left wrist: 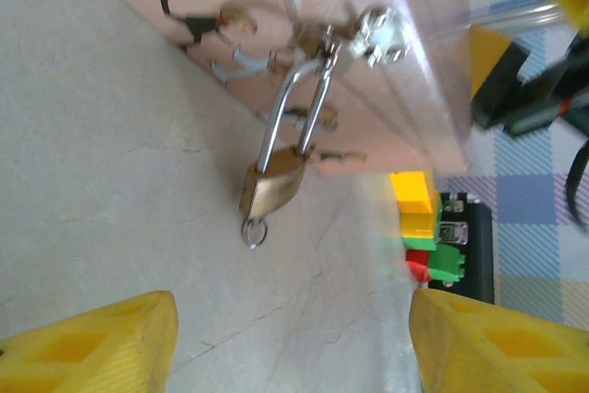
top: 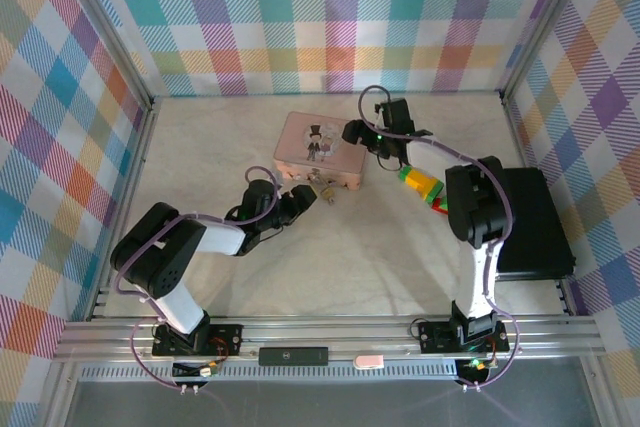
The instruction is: Unlock a padlock with a key
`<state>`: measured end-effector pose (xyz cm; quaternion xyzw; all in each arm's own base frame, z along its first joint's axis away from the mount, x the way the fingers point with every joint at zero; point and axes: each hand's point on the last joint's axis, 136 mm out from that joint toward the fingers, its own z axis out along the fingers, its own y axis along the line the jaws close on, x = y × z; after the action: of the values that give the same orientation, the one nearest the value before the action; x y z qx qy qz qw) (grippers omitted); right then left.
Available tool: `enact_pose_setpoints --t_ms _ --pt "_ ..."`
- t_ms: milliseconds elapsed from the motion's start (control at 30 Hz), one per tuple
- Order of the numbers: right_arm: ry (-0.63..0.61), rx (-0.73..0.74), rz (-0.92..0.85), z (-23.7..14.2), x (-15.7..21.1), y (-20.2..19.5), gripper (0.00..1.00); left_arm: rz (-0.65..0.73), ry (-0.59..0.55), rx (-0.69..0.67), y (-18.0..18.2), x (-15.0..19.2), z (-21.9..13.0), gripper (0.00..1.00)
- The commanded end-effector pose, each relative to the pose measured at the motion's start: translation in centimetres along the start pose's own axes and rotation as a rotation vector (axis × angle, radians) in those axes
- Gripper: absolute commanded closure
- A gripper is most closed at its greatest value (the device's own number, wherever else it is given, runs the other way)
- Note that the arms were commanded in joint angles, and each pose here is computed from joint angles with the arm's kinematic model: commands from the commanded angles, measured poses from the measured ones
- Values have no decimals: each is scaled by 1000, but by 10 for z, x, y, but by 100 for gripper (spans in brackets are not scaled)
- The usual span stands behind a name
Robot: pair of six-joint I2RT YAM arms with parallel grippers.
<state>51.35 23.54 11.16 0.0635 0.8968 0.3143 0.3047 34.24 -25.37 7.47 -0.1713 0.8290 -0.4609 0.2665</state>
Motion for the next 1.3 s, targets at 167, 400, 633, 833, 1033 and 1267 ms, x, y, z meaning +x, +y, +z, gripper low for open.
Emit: enact_pose_setpoints --t_ms 167,400,633,833,1033,1267 --pt "-94 -57 -98 -30 -35 36 14 75 74 -10 -12 2 26 35" --pt "-117 -42 -145 -93 -9 37 14 199 70 -170 -1 -12 40 39" --pt "-149 -87 -101 -143 29 32 15 375 78 -368 9 -8 55 40" --pt "-197 -127 -62 -173 45 32 15 367 70 -431 20 -6 69 44" --pt "-260 -138 -50 -192 47 32 15 372 12 -516 35 -14 64 43" --pt "-263 -139 -35 -199 48 33 15 328 -20 -460 35 -16 85 52"
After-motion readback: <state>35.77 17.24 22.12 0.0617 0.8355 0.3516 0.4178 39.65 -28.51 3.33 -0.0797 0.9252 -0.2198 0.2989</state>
